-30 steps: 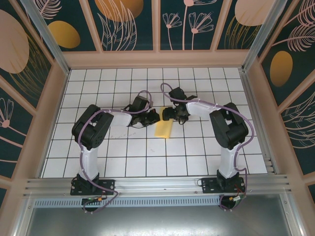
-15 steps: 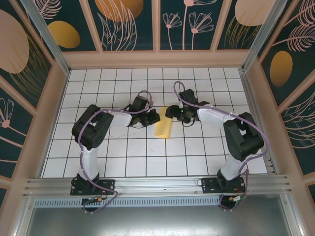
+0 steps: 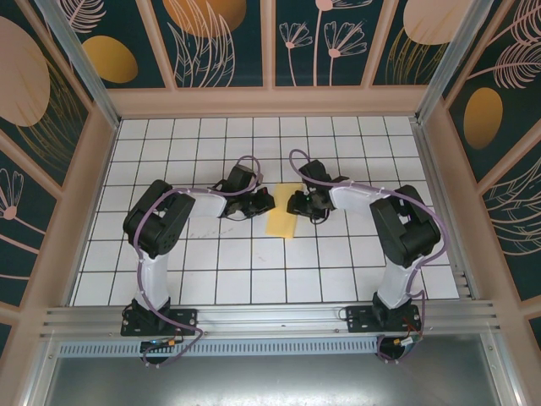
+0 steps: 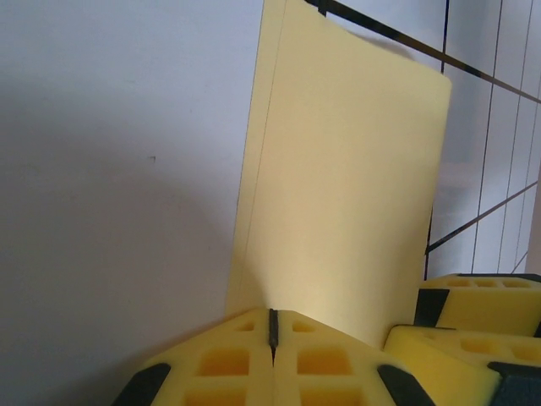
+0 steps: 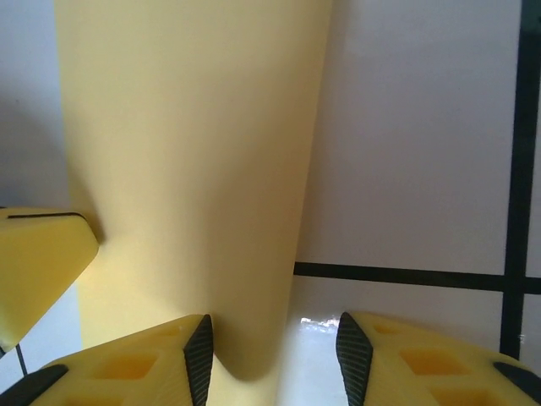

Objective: Fold a paper plane with a square sheet of paper (pick it up from the middle)
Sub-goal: Hold the square sheet of paper at the center of the table.

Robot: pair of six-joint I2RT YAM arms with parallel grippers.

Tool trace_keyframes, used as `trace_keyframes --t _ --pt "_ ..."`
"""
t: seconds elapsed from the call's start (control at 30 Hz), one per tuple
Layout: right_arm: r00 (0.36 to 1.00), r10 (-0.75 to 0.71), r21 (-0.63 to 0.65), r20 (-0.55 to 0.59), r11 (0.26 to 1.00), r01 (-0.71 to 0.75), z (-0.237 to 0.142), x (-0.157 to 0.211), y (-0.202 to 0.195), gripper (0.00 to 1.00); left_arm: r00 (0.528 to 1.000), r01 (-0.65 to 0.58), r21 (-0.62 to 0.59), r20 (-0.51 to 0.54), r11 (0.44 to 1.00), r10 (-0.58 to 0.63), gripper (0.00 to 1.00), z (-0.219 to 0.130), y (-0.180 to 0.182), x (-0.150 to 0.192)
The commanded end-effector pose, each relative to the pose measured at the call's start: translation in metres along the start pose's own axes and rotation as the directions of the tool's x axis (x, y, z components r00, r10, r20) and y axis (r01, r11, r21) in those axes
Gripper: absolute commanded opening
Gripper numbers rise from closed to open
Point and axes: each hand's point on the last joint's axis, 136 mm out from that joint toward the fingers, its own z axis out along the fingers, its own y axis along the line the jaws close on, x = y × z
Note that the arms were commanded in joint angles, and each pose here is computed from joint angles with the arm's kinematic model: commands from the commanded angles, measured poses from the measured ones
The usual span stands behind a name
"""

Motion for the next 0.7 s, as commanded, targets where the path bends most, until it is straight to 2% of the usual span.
trace_keyframes --t 0.0,0.13,0.27,0.4,0.47,0.67 --pt "1.0 -0.02 0.06 -0.011 0.998 0.021 0.001 0.0 -0.009 0.47 0.997 -0.042 -0.015 0.067 0.999 0.043 0.06 -0.026 -0.02 -0.011" --pt "0.999 -0.031 0.063 -0.015 0.997 0.032 0.0 0.0 -0.008 0.47 0.974 -0.04 -0.097 0.217 0.994 0.06 0.13 -0.06 -0.025 -0.033" --pt "0.995 -0.095 0.069 -0.038 0.993 0.097 0.0 0.007 -0.005 0.5 0.95 -0.01 -0.187 0.304 0.982 0.067 0.14 -0.081 -0.015 -0.044" --pt "0.991 -0.121 0.083 -0.058 0.989 0.126 0.001 0.009 -0.008 0.53 0.947 0.007 -0.202 0.316 0.979 0.059 0.13 -0.081 -0.008 -0.044" --pt "0.987 -0.148 0.062 -0.066 0.986 0.152 0.001 0.01 -0.004 0.53 0.942 0.0 -0.175 0.331 0.985 0.059 0.13 -0.087 -0.018 -0.046" --pt "0.996 -0.077 0.112 -0.035 0.99 0.081 0.0 0.002 -0.013 0.55 0.944 0.006 -0.172 0.326 0.985 0.051 0.13 -0.086 -0.016 -0.044"
